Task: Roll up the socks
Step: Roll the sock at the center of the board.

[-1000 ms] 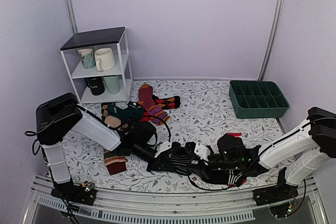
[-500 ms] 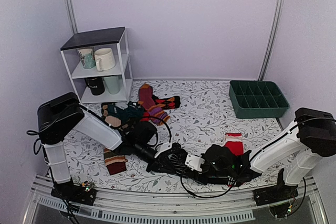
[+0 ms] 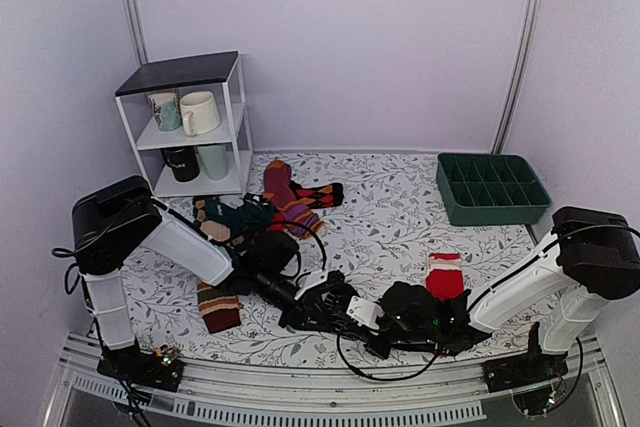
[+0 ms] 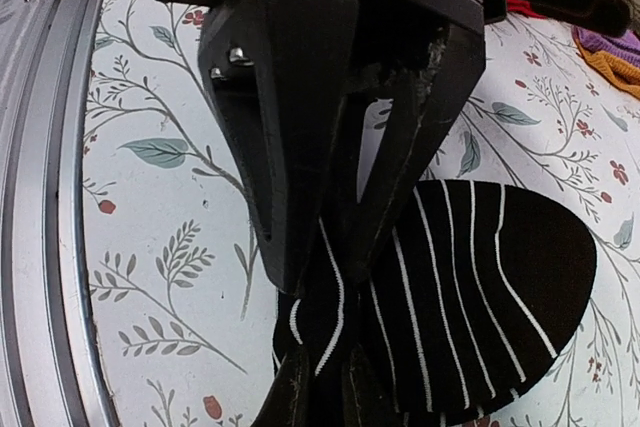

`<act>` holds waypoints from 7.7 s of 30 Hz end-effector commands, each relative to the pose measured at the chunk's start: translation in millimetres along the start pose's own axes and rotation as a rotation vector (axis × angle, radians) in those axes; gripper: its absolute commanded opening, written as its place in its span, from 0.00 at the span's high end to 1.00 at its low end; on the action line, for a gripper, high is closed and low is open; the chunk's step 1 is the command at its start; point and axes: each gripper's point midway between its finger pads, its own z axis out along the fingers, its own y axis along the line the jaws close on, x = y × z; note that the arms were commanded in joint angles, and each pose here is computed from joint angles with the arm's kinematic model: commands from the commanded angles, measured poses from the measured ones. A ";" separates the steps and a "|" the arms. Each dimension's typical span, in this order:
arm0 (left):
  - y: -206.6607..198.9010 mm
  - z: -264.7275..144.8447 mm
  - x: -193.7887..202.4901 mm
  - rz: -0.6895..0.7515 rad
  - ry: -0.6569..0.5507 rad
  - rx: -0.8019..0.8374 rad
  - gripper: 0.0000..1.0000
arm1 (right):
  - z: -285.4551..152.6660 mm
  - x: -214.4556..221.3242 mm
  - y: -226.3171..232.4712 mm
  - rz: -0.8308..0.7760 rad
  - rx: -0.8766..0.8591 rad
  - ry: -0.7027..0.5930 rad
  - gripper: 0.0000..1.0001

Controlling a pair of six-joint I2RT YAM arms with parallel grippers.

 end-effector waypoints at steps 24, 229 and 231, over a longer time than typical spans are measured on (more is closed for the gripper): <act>-4.3 -48.2 -17.9 0.432 -0.045 -0.513 0.71 | 6.4 86.0 -0.7 0.747 -0.411 0.424 0.93; 17.4 -32.7 2.3 0.099 -0.037 -0.400 0.77 | -8.7 53.0 11.7 0.149 -0.018 0.137 0.99; 13.7 -48.4 -4.1 0.151 -0.097 -0.456 0.77 | -9.8 56.6 12.5 0.225 -0.064 0.150 0.99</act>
